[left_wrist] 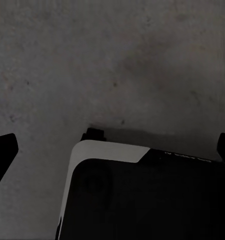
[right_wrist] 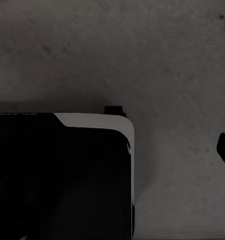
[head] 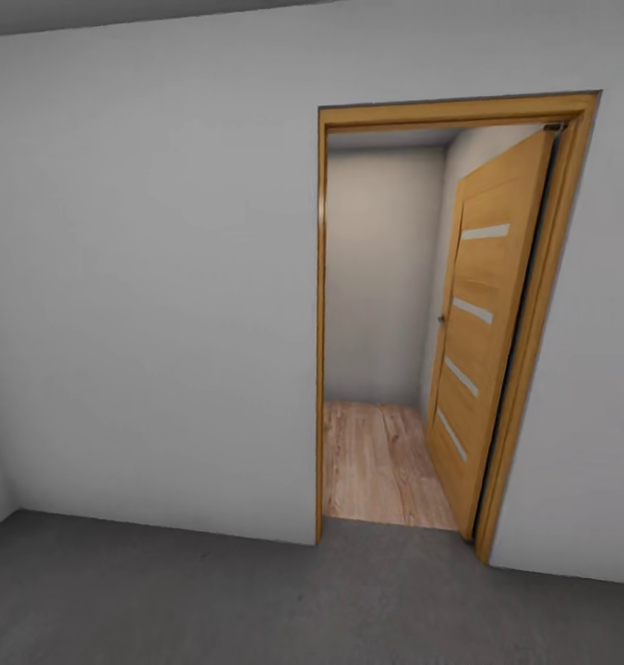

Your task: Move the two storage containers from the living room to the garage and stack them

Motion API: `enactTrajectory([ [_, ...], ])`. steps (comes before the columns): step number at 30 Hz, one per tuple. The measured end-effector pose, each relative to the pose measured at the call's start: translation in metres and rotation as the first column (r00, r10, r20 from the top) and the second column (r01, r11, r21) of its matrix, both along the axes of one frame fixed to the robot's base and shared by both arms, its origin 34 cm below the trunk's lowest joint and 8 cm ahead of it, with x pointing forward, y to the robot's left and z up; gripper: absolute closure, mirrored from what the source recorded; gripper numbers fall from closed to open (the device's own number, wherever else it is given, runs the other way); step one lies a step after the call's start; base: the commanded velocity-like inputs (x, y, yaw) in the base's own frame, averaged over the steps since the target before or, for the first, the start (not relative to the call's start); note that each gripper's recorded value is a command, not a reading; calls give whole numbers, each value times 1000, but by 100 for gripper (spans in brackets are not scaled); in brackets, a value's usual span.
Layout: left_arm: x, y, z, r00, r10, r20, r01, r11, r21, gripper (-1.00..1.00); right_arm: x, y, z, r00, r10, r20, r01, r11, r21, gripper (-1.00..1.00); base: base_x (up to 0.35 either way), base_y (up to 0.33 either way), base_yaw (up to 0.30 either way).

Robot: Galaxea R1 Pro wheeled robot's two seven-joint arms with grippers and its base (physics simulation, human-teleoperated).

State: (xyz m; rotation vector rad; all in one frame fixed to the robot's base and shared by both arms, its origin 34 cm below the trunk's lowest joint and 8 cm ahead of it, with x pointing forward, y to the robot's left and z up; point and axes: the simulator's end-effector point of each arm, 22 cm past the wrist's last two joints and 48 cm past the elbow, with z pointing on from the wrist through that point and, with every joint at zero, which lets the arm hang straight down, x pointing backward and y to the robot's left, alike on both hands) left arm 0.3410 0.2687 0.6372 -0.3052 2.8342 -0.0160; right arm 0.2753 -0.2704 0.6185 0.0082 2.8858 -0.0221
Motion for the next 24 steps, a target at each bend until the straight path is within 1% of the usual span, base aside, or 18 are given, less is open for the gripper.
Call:
enactTrajectory([
  [24, 3, -1, 2, 1000, 0, 10, 0, 1000, -2, -100, 4, -1, 2, 1000, 0, 10, 0, 1000, -1, -100, 0, 0, -288],
])
